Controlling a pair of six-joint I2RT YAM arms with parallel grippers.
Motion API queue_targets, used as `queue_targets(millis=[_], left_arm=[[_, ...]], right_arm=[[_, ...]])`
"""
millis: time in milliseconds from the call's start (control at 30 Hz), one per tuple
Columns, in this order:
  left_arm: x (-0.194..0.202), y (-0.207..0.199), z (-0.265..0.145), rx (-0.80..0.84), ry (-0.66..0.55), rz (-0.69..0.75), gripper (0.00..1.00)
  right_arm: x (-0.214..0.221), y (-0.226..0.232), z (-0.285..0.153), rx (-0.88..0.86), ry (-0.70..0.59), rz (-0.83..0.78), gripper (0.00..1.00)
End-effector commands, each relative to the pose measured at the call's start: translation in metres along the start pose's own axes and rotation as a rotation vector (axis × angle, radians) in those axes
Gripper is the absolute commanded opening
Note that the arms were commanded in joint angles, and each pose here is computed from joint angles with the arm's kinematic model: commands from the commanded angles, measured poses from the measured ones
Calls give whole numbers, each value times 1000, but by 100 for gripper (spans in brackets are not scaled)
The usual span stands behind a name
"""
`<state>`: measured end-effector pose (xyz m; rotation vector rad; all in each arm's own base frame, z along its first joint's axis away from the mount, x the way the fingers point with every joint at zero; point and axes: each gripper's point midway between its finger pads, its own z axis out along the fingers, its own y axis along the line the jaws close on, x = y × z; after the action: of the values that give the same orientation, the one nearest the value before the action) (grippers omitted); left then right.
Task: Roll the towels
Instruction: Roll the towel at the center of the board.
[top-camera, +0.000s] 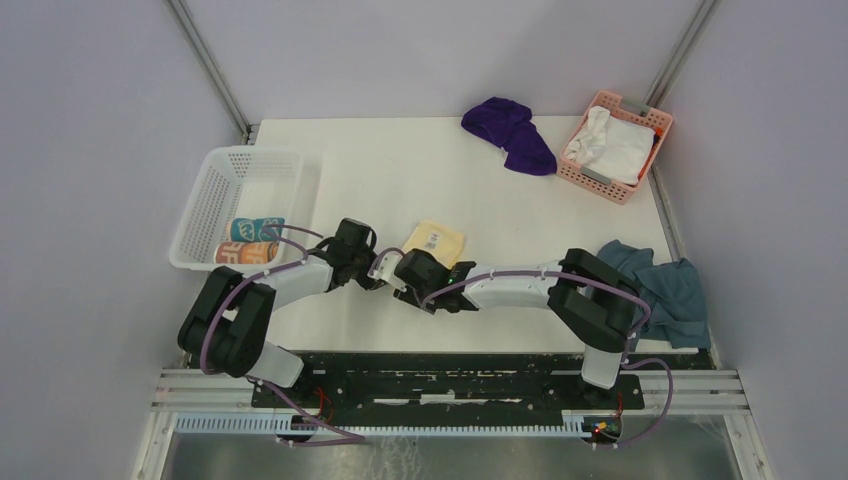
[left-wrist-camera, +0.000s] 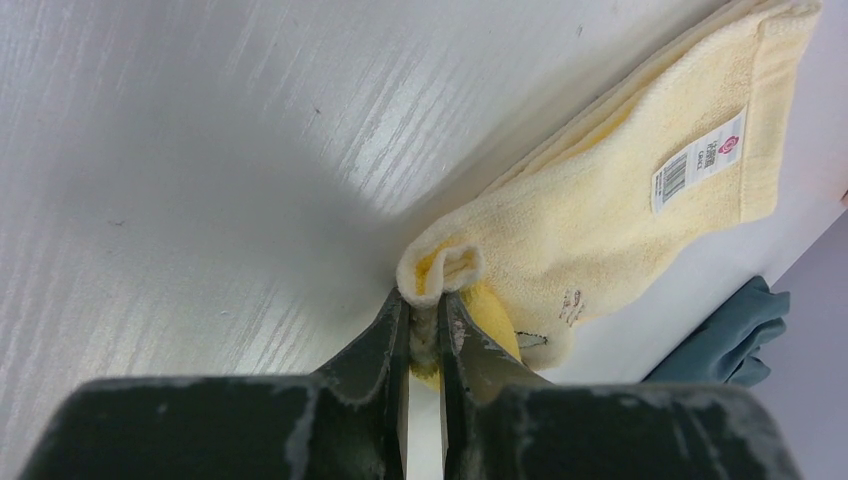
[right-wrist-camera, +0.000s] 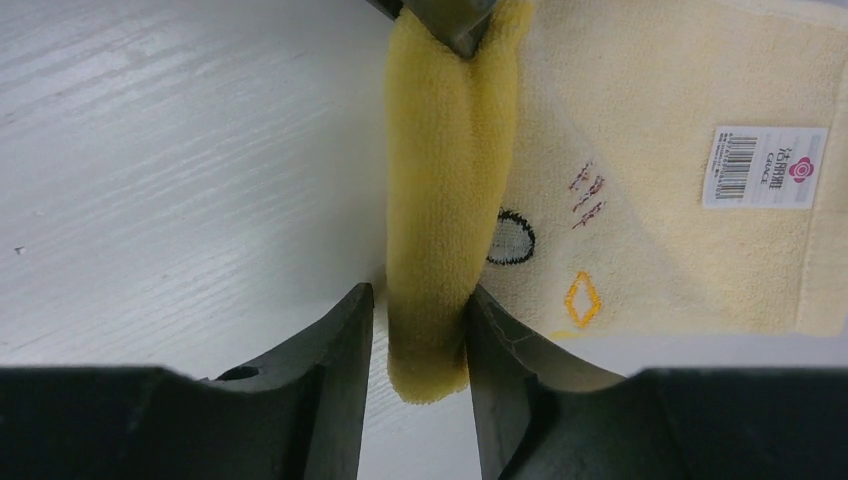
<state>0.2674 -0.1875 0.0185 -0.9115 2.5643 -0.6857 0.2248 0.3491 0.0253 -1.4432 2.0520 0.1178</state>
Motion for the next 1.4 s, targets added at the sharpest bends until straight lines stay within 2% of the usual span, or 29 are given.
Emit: queue_targets(millis=[0, 133, 233, 367, 533, 667, 867, 1067, 1367], left_arm=[[0, -1, -7, 7, 2, 46, 12], [1, -3, -12, 21, 3, 46, 14], [-1, -1, -17, 26, -9, 43, 19], [-7, 0, -28, 54, -46, 29, 32], [-16, -3, -49, 122, -116, 7, 54], [-18, -6, -63, 185, -145, -3, 63], [-9, -4, -68, 288, -146, -58, 66], [2, 0, -60, 330, -101, -100, 66], [3, -13, -46, 387, -62, -107, 66]], right_arm=[[-6, -9, 3, 55, -15, -23, 40], [-4, -3, 3, 5, -19, -4, 21], [-12, 13, -5, -163, -57, 68, 12], [-27, 20, -20, -397, -119, 214, 7], [-40, 25, -30, -670, -166, 397, 2], [-45, 23, -30, -815, -172, 536, 2], [-43, 14, -17, -955, -153, 752, 2], [-23, 1, 8, -998, -118, 986, 2], [25, 9, 36, -982, 45, 1198, 2]])
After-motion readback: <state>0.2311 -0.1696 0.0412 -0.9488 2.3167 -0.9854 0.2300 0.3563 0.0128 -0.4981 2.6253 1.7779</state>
